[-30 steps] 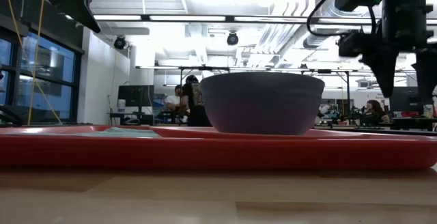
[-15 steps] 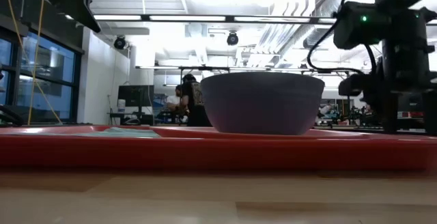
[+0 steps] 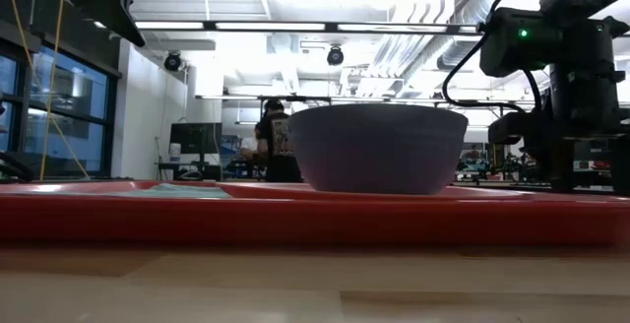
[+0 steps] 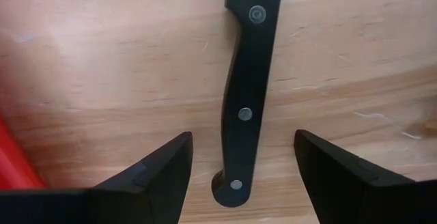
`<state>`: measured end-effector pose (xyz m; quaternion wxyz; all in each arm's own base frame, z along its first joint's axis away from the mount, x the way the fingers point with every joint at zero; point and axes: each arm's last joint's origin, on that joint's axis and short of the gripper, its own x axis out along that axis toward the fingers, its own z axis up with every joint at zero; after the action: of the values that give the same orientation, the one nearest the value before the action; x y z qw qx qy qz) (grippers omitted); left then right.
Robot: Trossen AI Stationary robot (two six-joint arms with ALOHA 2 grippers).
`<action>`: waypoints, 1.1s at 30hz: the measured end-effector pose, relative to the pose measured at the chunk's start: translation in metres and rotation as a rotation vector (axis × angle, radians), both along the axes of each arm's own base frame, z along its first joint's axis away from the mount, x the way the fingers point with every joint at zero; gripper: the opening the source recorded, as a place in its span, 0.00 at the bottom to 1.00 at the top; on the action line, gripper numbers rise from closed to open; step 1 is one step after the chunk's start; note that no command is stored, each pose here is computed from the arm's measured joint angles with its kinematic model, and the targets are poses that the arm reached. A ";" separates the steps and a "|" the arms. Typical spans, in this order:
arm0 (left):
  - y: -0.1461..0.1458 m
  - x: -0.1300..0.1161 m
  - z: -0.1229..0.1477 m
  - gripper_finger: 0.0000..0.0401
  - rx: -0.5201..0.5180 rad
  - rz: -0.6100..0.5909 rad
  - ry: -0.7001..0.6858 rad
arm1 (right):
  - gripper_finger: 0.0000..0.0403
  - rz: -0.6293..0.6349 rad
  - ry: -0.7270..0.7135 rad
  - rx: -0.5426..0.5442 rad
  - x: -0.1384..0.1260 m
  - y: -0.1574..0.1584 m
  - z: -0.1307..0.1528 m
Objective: Set up tray
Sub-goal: Put the black knife on top of the blue napkin
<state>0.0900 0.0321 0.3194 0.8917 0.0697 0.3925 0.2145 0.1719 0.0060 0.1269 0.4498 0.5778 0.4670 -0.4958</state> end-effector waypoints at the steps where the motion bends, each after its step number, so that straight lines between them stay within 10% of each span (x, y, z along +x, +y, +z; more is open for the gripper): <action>1: 0.000 0.000 0.000 0.13 0.000 0.000 0.000 | 0.58 0.001 0.007 -0.001 0.001 0.000 -0.001; 33: 0.000 0.000 0.000 0.13 0.006 0.001 0.004 | 0.16 0.003 0.065 -0.024 -0.002 -0.001 -0.005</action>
<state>0.0899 0.0322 0.3193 0.8906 0.0724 0.3936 0.2158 0.1704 0.0054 0.1216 0.4421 0.5551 0.4763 -0.5192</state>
